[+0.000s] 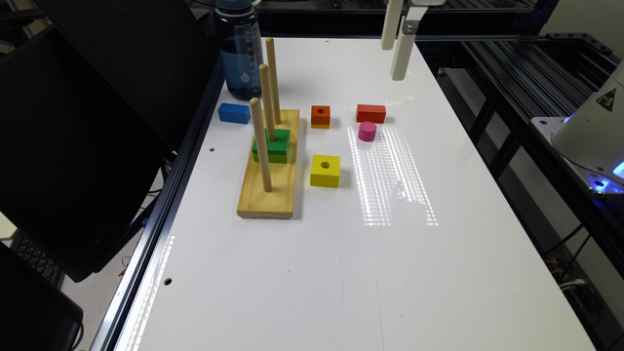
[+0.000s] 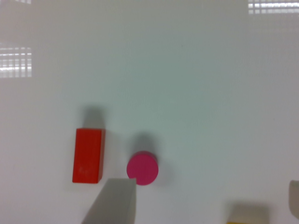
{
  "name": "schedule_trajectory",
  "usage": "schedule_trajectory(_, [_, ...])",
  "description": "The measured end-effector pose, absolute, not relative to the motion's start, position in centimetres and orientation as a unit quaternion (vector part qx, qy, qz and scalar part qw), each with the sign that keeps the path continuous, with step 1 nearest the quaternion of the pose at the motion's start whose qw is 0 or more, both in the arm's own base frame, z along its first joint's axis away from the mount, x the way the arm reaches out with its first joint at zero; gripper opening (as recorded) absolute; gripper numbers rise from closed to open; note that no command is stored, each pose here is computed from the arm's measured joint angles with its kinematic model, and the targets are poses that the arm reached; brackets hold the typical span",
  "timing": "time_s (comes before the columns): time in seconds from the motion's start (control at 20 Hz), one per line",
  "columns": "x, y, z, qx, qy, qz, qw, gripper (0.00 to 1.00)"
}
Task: Pick up yellow block.
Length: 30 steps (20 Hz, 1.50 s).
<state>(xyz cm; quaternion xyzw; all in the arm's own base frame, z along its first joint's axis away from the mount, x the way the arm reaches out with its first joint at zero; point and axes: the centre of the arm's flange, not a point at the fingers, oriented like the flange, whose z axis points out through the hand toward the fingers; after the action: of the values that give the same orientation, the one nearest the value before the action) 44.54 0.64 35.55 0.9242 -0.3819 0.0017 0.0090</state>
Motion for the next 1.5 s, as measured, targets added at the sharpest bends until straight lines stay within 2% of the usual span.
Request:
schedule_trajectory(0.45, [46.8,2.3,35.3,0.925,-0.381,0.0003,0.0052,1.0])
schedule_trajectory(1.05, [47.7,4.2,35.5,0.925,-0.38,0.0033,0.003,1.0])
schedule_trajectory(1.3, [48.9,6.9,35.5,0.925,-0.381,0.004,0.0002,1.0])
schedule_trajectory(1.5, [49.7,7.6,35.2,0.925,-0.381,0.0031,-0.0009,1.0])
